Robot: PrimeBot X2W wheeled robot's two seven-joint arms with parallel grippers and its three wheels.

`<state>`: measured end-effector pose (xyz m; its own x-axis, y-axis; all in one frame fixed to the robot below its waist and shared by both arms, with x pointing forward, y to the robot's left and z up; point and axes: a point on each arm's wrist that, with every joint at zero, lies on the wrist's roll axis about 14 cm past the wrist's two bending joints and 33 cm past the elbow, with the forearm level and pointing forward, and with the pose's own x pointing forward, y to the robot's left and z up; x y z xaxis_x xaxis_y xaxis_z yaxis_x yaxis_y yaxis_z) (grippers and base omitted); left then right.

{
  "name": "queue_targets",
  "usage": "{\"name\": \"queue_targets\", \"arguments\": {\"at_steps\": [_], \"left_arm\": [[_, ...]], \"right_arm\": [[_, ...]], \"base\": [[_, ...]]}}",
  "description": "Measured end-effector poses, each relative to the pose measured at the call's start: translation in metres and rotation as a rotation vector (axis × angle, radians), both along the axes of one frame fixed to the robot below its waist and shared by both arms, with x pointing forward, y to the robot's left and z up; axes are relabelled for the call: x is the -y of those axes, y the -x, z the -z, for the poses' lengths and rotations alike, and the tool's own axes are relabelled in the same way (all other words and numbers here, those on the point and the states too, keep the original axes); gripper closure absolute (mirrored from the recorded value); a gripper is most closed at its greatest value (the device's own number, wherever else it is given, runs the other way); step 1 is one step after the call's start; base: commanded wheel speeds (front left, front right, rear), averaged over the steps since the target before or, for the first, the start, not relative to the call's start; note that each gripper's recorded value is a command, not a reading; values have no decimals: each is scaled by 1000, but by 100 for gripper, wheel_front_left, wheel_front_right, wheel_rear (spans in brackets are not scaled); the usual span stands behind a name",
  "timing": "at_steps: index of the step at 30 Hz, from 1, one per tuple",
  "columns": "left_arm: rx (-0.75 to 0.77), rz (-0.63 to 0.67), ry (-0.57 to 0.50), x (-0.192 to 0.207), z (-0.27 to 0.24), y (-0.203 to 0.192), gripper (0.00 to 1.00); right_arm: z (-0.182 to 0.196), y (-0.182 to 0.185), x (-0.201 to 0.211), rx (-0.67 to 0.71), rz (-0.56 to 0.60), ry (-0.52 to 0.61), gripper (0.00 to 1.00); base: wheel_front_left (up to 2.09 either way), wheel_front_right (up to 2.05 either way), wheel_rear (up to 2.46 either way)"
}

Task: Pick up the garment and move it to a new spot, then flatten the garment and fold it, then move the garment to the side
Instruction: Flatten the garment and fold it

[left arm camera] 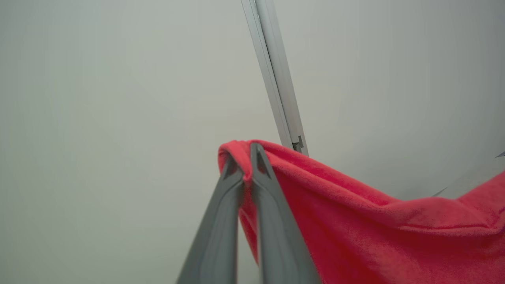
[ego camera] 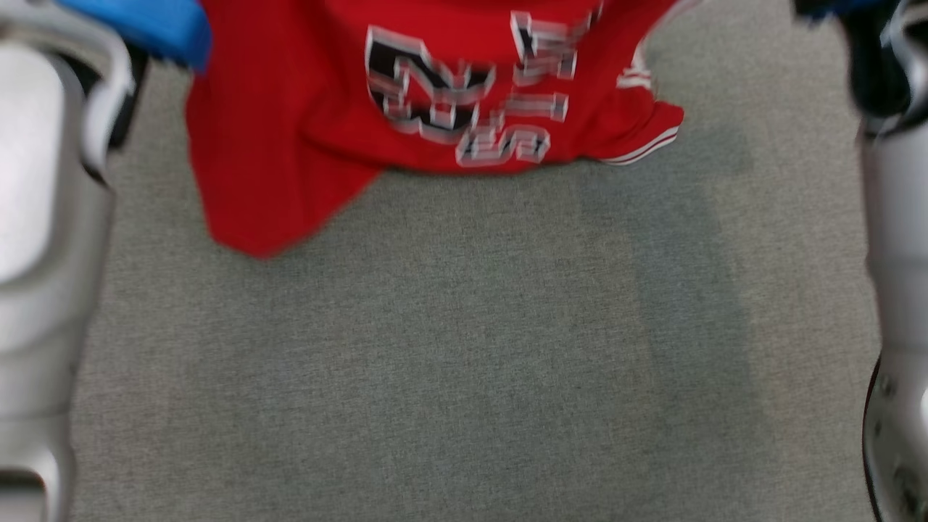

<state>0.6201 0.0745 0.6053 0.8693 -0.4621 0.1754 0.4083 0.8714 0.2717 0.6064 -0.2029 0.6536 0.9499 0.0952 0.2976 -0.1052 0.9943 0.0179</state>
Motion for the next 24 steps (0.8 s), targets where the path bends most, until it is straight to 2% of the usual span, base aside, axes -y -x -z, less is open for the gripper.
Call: {"name": "queue_targets", "arguments": {"at_steps": [6, 10, 13, 15, 19, 24], "left_arm": [[88, 3, 12, 3, -45, -44, 100], [130, -4, 15, 4, -77, -54, 100], [187, 14, 61, 10, -109, -52, 100], [200, 13, 64, 11, -120, -52, 100], [201, 22, 72, 13, -117, -60, 100], [130, 27, 68, 13, -72, -73, 100]], "right_arm": [[-55, -46, 4, 88, 24, 16, 100], [-103, -47, 10, 164, 50, 31, 100], [-143, -40, 12, 247, 64, 59, 100], [-155, -37, 10, 272, 63, 74, 100], [-150, -45, 2, 264, 45, 85, 100], [-111, -66, -9, 210, 6, 68, 100]], "base": [[0, 0, 0], [0, 0, 0], [0, 0, 0], [0, 0, 0], [0, 0, 0], [0, 0, 0]]}}
